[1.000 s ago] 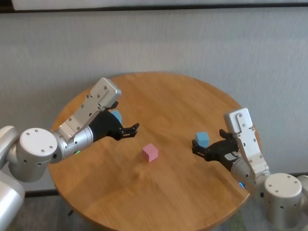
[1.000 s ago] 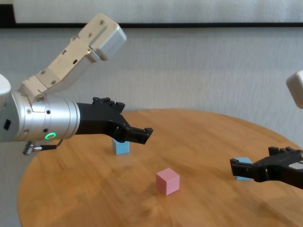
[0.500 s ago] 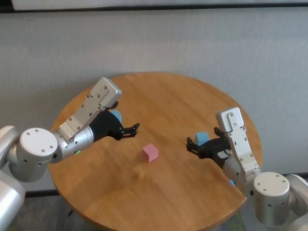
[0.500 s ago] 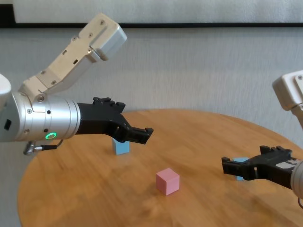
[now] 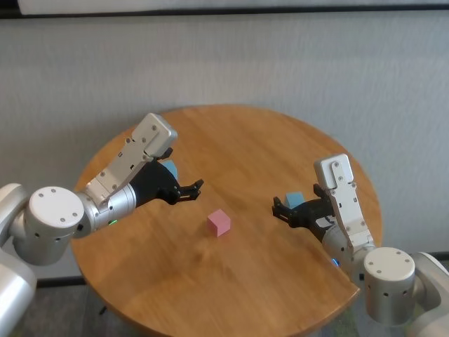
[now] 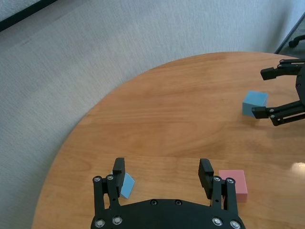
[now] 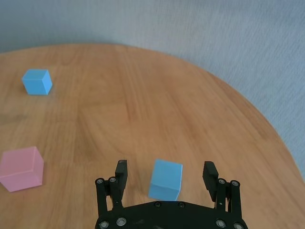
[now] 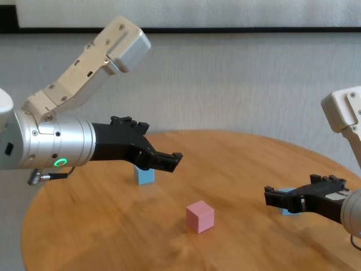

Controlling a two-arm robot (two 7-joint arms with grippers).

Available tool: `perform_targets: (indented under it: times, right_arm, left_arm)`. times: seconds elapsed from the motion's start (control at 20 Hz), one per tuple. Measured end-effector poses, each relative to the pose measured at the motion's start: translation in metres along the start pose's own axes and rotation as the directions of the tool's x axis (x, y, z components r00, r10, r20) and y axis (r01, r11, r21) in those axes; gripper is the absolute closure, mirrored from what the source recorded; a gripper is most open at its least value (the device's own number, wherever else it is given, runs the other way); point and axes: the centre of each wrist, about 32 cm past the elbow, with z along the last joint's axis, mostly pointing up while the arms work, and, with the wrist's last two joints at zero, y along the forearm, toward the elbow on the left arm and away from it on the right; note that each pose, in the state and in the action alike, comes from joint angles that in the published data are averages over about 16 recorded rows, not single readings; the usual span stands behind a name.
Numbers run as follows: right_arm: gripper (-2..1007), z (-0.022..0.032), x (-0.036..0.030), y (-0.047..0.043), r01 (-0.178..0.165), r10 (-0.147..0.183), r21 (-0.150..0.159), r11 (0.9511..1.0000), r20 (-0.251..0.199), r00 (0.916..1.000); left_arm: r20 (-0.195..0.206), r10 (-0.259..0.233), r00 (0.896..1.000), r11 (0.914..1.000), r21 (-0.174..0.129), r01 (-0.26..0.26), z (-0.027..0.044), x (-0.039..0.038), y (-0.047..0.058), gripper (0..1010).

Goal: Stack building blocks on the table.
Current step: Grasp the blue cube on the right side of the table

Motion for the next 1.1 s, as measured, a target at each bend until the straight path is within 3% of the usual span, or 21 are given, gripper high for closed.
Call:
perform_targets:
  times: [0.45,1.1]
  right_arm:
    - [5,-0.0028,-0.0022,0.0062,0.024,-0.024,-0.019,0.9995,-0.014,0.9996]
    - [5,-0.0053,-0.0063,0.0119,0.040,-0.040,-0.021,0.9990,-0.003,0.9992]
  left_arm:
    - [0.000,0.000,1.000,1.0000,0.000,0.000,0.0000,0.0000,0.000,10]
    - [0.000,0.000,1.000,1.0000,0.000,0.000,-0.0001,0.0000,0.000,10]
